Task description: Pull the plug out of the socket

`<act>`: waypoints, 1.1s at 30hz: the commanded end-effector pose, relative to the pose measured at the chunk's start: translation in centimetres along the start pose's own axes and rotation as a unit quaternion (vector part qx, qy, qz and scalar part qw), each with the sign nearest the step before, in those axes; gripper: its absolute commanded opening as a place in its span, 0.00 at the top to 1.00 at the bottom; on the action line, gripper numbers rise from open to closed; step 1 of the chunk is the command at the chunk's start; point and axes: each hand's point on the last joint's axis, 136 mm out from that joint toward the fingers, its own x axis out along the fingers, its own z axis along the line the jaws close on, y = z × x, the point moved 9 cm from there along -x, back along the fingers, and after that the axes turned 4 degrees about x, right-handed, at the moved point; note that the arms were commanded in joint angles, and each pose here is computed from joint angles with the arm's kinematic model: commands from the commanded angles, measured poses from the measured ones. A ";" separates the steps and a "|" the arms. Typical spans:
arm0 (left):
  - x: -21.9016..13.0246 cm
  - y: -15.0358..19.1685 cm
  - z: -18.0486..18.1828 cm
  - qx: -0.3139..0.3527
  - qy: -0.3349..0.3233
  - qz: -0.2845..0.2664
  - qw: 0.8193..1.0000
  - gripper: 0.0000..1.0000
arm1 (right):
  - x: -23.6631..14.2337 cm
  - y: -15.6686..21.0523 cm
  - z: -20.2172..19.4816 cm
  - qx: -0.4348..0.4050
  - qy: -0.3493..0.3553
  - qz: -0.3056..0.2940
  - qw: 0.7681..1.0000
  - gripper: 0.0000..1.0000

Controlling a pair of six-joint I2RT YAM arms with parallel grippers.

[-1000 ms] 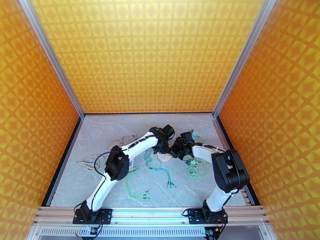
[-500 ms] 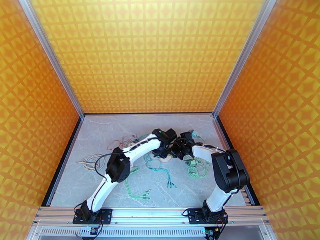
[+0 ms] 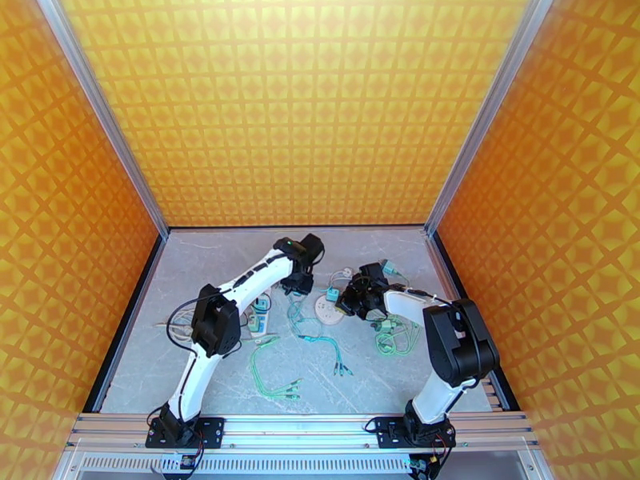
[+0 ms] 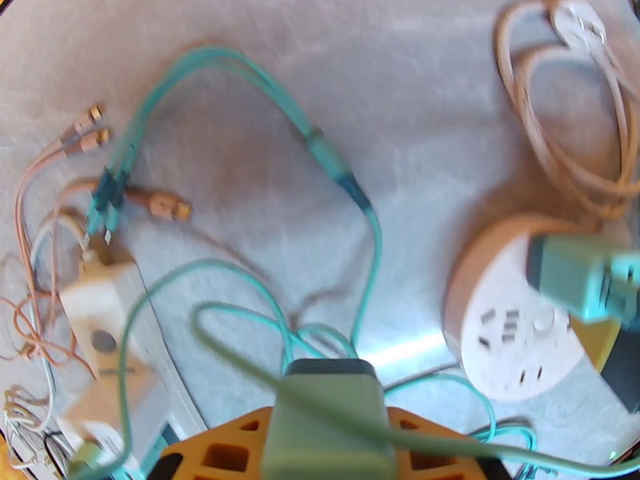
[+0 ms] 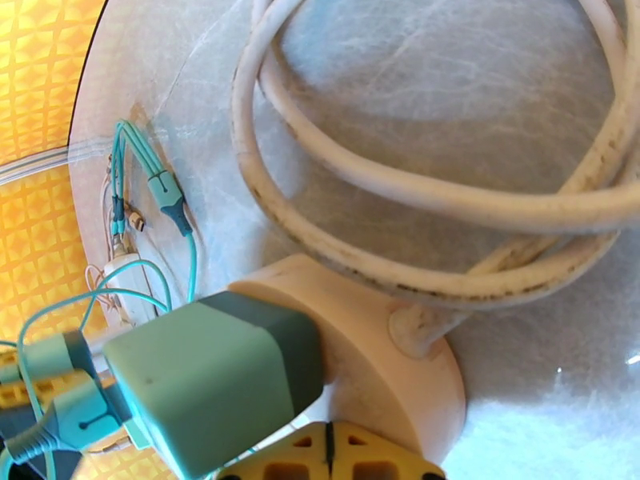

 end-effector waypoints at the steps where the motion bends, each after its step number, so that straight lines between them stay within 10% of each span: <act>1: 0.0 -2.6 1.4 -0.017 0.030 -0.033 0.999 1.00 | -0.4 1.3 -3.2 0.026 0.102 0.011 0.994 1.00; 18: 3.0 -8.9 10.9 -0.168 0.131 -0.125 0.969 0.96 | -5.8 1.1 1.4 -0.025 0.029 -0.049 0.998 0.90; 30: 7.8 -10.9 7.4 -0.212 0.257 -0.132 0.933 0.86 | -6.5 2.1 0.3 -0.014 0.045 -0.059 0.997 0.81; 33: 8.7 -10.7 7.1 -0.222 0.257 -0.123 0.932 0.69 | -6.7 2.2 0.2 -0.017 0.045 -0.063 0.997 0.78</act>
